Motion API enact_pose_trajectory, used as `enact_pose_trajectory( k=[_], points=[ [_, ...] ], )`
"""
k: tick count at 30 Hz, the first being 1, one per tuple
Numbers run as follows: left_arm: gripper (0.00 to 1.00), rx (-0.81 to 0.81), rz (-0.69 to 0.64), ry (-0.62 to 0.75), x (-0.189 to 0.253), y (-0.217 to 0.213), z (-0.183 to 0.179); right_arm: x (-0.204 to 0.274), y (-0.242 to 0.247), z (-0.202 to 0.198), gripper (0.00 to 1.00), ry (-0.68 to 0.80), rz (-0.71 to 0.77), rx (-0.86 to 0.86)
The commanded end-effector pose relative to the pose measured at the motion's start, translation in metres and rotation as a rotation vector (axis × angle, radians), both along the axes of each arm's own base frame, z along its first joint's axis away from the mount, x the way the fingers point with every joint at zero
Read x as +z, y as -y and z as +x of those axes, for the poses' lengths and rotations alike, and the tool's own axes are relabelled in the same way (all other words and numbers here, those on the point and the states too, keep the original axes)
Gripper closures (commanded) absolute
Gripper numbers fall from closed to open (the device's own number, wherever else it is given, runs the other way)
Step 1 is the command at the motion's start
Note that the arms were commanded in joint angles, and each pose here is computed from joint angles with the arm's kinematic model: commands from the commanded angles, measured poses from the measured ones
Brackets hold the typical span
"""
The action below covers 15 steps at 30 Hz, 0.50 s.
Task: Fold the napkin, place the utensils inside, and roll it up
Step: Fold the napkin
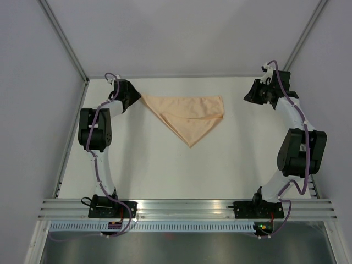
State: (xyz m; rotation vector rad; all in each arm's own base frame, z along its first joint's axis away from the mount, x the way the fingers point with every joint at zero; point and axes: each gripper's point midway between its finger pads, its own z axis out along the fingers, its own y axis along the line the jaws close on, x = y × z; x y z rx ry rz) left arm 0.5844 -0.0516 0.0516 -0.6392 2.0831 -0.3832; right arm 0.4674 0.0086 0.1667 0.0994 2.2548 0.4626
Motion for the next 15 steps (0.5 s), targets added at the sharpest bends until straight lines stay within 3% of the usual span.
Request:
enact_pose_trajectory(
  k=[1,15],
  points=[
    [0.42,0.012,-0.127,0.06,0.014,0.009,0.015,0.005,-0.003,0.003,0.72,0.009,-0.002,0.008],
    [0.49,0.094,-0.209,0.038,-0.011,0.007,0.021,0.001,-0.003,0.003,0.72,0.001,-0.007,0.007]
  ],
)
